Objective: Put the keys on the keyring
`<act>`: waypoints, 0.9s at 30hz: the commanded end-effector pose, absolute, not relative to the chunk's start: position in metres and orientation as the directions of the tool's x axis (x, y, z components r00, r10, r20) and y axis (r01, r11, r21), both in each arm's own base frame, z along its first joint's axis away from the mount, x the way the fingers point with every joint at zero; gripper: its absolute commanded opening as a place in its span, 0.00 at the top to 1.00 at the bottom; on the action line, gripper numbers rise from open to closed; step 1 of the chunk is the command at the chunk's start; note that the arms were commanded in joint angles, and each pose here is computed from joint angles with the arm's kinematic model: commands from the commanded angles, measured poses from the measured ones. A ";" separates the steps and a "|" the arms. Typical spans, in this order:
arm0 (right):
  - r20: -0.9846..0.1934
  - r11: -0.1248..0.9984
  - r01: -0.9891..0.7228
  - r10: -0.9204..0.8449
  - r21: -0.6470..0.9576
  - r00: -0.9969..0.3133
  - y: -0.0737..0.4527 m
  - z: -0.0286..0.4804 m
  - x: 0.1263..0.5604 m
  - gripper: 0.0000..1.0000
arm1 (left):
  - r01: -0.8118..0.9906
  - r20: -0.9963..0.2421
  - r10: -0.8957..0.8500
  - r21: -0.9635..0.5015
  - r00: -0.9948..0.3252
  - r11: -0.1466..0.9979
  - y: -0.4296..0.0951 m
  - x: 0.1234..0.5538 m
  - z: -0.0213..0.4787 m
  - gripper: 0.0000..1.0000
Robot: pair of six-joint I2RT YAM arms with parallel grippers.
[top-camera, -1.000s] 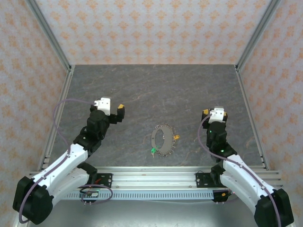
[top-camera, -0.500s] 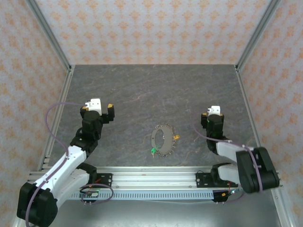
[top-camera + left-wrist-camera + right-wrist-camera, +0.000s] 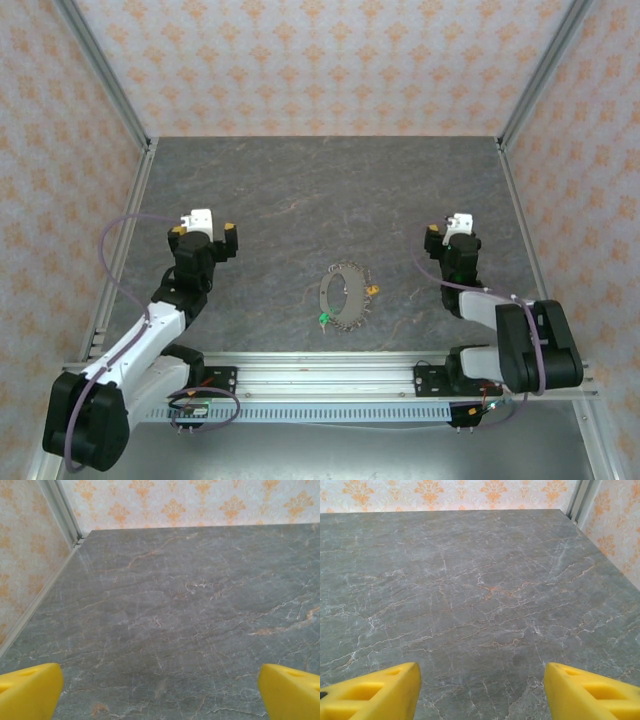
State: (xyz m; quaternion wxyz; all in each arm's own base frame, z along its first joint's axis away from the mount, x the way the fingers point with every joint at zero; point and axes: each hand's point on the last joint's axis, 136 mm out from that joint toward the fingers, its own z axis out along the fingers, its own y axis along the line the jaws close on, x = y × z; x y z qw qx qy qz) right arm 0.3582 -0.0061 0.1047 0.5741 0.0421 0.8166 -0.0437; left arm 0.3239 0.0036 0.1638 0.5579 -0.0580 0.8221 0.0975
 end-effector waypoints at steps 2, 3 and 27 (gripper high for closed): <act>-0.960 0.992 0.121 0.076 0.044 -0.269 -0.003 0.104 0.373 0.34 | -0.201 -0.943 0.032 0.104 -0.330 0.974 0.005 0.337 0.172 0.00; -0.959 0.992 0.118 0.072 0.041 -0.275 -0.002 0.096 0.377 0.34 | -0.197 -0.942 0.034 0.105 -0.334 0.975 0.005 0.339 0.170 0.00; -0.933 0.955 0.294 0.140 0.039 -0.331 -0.032 0.091 0.389 0.01 | 0.001 -0.927 0.032 0.034 -0.375 0.999 -0.005 0.390 0.097 0.00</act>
